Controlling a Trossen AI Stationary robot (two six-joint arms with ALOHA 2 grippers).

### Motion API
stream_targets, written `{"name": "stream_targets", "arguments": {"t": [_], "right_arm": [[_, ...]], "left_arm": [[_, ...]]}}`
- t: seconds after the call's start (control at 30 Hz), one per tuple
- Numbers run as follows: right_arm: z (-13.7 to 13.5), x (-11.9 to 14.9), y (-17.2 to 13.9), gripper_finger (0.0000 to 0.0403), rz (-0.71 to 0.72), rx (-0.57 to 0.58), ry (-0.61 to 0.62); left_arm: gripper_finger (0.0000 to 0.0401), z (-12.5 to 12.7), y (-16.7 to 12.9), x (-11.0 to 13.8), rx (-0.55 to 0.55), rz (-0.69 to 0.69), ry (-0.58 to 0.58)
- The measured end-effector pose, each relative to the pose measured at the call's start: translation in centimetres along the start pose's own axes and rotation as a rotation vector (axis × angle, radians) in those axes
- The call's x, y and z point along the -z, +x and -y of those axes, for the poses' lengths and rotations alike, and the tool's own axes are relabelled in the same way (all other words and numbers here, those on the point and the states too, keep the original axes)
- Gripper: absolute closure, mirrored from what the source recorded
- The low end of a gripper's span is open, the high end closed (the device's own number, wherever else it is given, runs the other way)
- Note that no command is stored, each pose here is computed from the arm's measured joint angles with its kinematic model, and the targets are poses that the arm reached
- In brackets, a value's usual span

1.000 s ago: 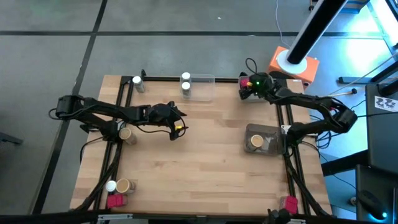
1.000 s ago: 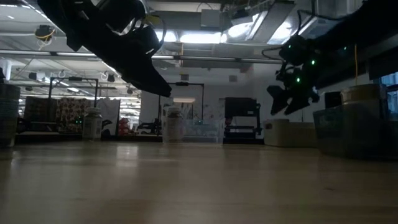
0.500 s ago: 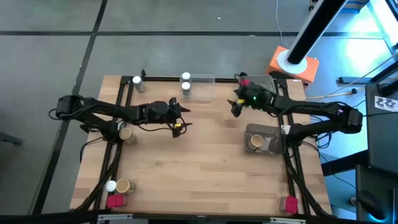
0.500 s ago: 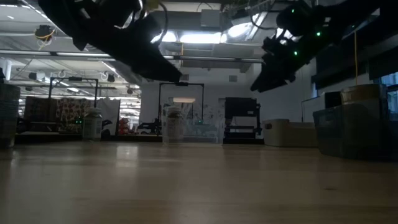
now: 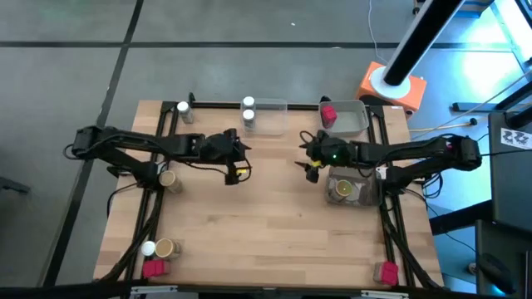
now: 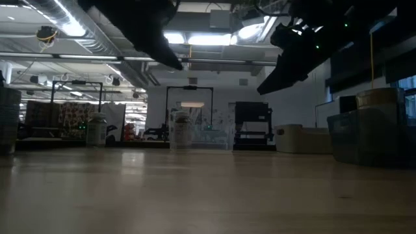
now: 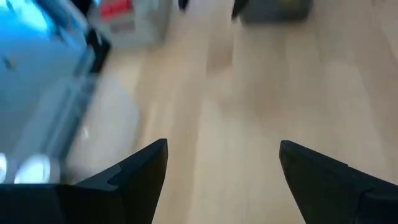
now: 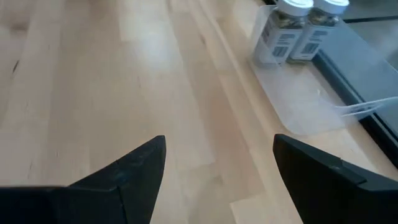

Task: Sort spices by type
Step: Put the top brown seasoning bottle into the black bin

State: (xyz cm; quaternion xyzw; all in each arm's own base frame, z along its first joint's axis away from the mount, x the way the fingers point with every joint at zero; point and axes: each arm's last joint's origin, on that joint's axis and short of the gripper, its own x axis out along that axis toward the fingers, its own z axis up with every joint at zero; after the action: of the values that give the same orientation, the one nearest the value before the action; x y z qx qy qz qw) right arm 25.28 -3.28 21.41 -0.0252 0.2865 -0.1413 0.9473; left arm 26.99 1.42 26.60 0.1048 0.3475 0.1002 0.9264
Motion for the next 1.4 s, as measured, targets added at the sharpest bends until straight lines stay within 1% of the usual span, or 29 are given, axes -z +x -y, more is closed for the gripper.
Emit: {"name": "stream_targets", "arguments": {"t": [0.07,0.2,0.33,0.43,0.7,0.8,0.9,1.03,1.23,1.4], "right_arm": [[-0.6,0.0,0.3,0.0107,0.009,-0.007,-0.011],[-1.5,-0.1,0.7,0.0107,0.034,-0.023,-0.030],[-1.7,-0.1,1.0,0.0107,0.039,-0.026,-0.032],[-1.6,-0.1,1.0,0.0107,0.041,-0.024,-0.030],[-1.6,-0.1,1.0,0.0107,0.044,-0.024,-0.030],[-1.6,-0.1,1.0,0.0107,0.042,-0.024,-0.030],[-1.6,-0.1,1.0,0.0107,0.040,-0.024,-0.031],[-1.6,0.0,1.0,0.0107,0.032,-0.025,-0.032],[-1.6,0.0,1.0,0.0107,0.029,-0.025,-0.033],[-1.6,0.0,1.0,0.0107,0.029,-0.025,-0.033]], "left_arm": [[0.0109,0.3,-1.1,-0.3,0.019,-0.104,-0.029],[0.0109,1.0,-3.3,-0.1,0.039,-0.316,-0.106],[0.0109,1.4,-4.9,1.4,0.009,-0.536,-0.173],[0.0109,1.6,-5.6,2.8,-0.019,-0.674,-0.174],[0.0109,1.6,-6.7,5.4,-0.092,-0.930,-0.167],[0.0109,1.6,-7.1,6.2,-0.088,-1.024,-0.201],[0.0109,1.9,-7.6,6.5,-0.056,-1.037,-0.220],[0.0109,1.8,-8.9,6.5,-0.044,-1.001,-0.218],[0.0109,1.6,-11.0,6.7,-0.055,-0.918,-0.264],[0.0109,1.8,-12.1,7.2,-0.022,-0.876,-0.232]]}}
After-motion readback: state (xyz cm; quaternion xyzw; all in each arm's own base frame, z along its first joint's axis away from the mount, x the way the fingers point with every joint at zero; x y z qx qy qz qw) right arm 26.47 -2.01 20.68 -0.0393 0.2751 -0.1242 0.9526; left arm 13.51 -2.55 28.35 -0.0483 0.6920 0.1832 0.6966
